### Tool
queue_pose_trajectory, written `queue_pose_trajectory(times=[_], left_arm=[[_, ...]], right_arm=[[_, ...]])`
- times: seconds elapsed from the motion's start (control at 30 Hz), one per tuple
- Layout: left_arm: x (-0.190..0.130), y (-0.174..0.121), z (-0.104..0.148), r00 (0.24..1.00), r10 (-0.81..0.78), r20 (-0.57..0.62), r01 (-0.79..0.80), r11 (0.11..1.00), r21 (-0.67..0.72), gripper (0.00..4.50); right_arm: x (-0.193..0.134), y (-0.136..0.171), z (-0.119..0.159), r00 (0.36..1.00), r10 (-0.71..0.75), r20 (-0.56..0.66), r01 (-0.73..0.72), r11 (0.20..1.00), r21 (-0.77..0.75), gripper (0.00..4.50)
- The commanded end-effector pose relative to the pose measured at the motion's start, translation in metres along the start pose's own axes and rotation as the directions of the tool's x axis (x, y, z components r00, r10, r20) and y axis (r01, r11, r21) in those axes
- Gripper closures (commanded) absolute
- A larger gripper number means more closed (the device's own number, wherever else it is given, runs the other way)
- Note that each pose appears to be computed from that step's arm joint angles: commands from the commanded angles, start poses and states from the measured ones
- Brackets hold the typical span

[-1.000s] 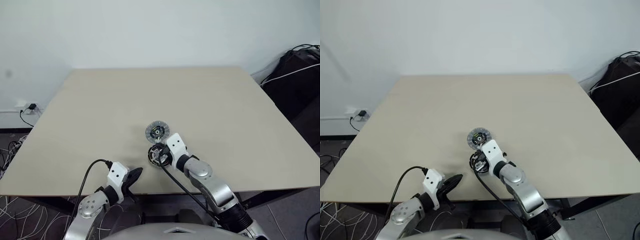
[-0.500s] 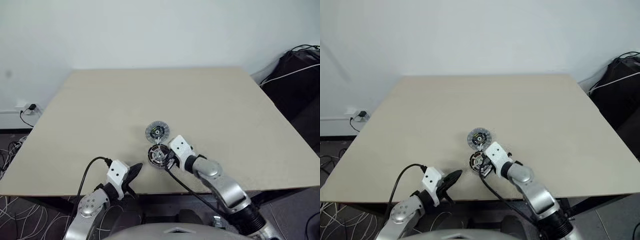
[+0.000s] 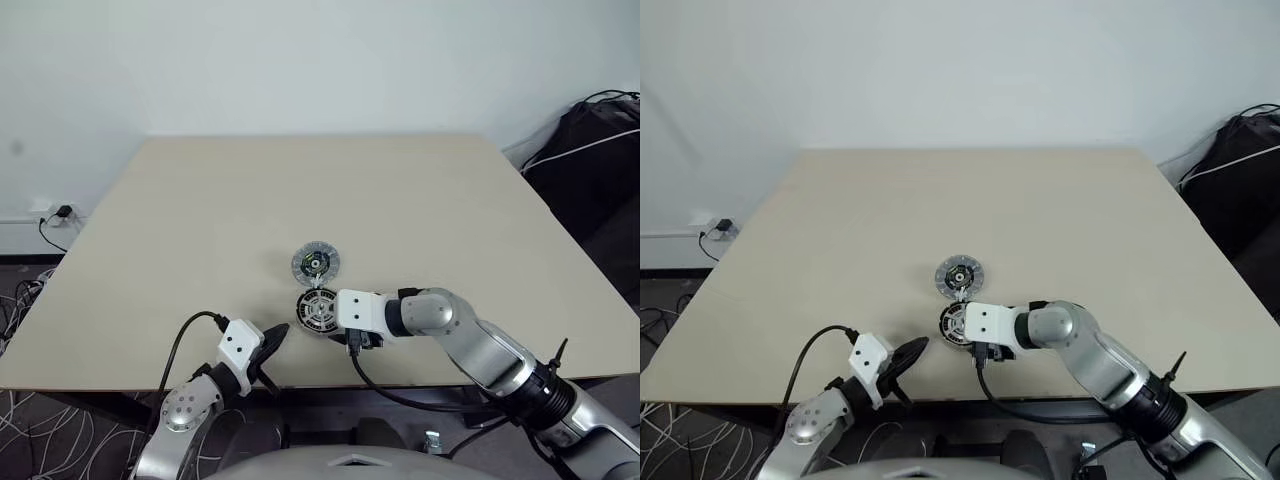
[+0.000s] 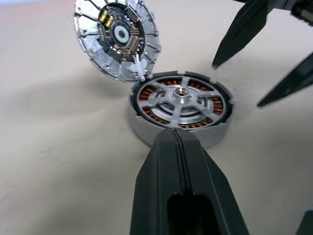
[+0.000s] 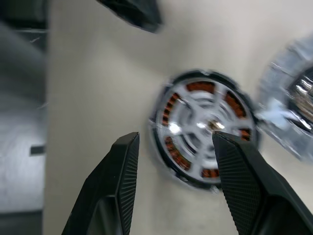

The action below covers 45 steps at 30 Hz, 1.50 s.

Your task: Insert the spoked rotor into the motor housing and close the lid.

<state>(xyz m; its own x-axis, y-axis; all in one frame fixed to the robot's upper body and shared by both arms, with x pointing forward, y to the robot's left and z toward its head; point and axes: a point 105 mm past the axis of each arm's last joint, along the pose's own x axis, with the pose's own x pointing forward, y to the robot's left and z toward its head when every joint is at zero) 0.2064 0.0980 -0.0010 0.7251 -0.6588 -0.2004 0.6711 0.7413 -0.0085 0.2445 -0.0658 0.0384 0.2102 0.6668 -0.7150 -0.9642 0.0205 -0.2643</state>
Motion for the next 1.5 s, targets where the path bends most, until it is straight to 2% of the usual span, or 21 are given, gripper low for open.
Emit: queue_pose_trajectory(times=[0.03, 0.43, 0.53, 0.73, 1.0, 1.2, 1.3, 1.4, 1.5], left_arm=[[0.001, -0.002, 0.006, 1.0, -0.007, 0.024, 0.006, 1.0, 0.016, 4.5], [-0.002, -0.004, 0.001, 1.0, 0.02, 0.021, -0.02, 1.0, -0.008, 4.5], [-0.002, -0.004, 0.001, 1.0, 0.023, 0.022, -0.022, 1.0, -0.013, 4.5], [-0.001, -0.004, 0.0, 0.999, 0.024, 0.024, -0.024, 0.999, -0.021, 4.5], [0.001, -0.003, -0.001, 0.999, 0.017, 0.027, -0.016, 1.0, -0.021, 4.5], [0.002, -0.003, -0.001, 1.0, 0.013, 0.025, -0.013, 1.0, -0.019, 4.5], [0.003, -0.003, -0.002, 1.0, 0.014, 0.024, -0.014, 1.0, -0.02, 4.5], [0.002, -0.003, -0.003, 1.0, 0.018, 0.021, -0.018, 1.0, -0.023, 4.5], [0.002, -0.004, -0.004, 1.0, 0.017, 0.018, -0.017, 1.0, -0.026, 4.5]], right_arm=[[0.003, -0.003, 0.002, 0.999, 0.038, -0.025, -0.039, 0.997, -0.063, 1.93], [0.018, -0.004, -0.016, 0.99, 0.103, -0.098, -0.11, 0.991, -0.073, 1.93], [0.018, -0.004, -0.02, 0.987, 0.108, -0.115, -0.118, 0.99, -0.082, 2.5], [0.014, -0.005, -0.023, 0.986, 0.11, -0.126, -0.122, 0.989, -0.086, 4.48], [0.012, -0.003, -0.028, 0.983, 0.117, -0.14, -0.129, 0.988, -0.084, 4.48], [0.012, -0.008, -0.024, 0.992, 0.072, -0.105, -0.079, 0.995, -0.057, 4.48], [0.01, -0.006, -0.015, 0.996, 0.08, -0.042, -0.078, 0.997, 0.028, 4.48], [0.01, 0.002, 0.0, 0.995, 0.09, 0.039, -0.096, 0.976, 0.196, 4.48], [0.018, -0.002, 0.008, 0.999, 0.012, 0.053, -0.03, 0.934, 0.356, 4.48]])
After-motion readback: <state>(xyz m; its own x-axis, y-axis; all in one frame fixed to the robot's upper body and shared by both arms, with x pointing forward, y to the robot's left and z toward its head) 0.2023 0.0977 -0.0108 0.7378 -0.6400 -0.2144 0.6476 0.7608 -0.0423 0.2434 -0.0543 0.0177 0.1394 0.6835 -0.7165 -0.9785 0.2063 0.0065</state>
